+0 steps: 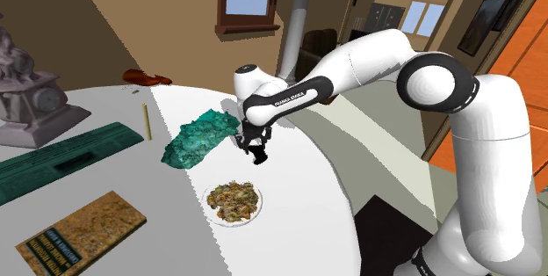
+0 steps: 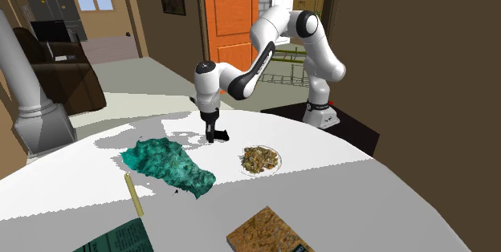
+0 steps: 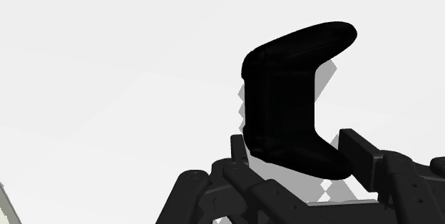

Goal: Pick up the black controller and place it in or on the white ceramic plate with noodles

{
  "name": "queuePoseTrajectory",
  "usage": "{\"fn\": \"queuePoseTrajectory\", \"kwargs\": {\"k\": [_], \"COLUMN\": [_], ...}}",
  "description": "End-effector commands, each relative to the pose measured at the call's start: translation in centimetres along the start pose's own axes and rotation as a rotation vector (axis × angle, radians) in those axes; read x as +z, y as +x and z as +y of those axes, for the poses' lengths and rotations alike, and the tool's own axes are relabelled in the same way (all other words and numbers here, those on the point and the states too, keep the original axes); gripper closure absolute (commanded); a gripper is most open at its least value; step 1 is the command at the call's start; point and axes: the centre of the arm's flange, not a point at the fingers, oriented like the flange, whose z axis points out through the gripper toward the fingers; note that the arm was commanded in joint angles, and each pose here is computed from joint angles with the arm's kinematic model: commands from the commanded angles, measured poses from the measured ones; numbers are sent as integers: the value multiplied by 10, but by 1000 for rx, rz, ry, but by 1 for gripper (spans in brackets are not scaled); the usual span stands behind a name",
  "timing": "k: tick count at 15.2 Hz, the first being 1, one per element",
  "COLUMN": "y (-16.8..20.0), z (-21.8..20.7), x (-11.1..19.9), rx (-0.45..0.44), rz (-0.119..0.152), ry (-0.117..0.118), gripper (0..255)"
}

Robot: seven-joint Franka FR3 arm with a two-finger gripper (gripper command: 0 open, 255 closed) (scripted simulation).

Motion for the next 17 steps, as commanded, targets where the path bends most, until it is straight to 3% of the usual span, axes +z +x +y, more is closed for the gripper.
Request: {"fn": "queuePoseTrajectory", "kwargs": {"k": [1,6,17], "y": [0,0,2], "z": [0,0,13], "x": [0,0,-56], "rx": [0,0,0], "rz": [0,0,0], "ry": [0,0,0], "gripper": [255,255,255]}}
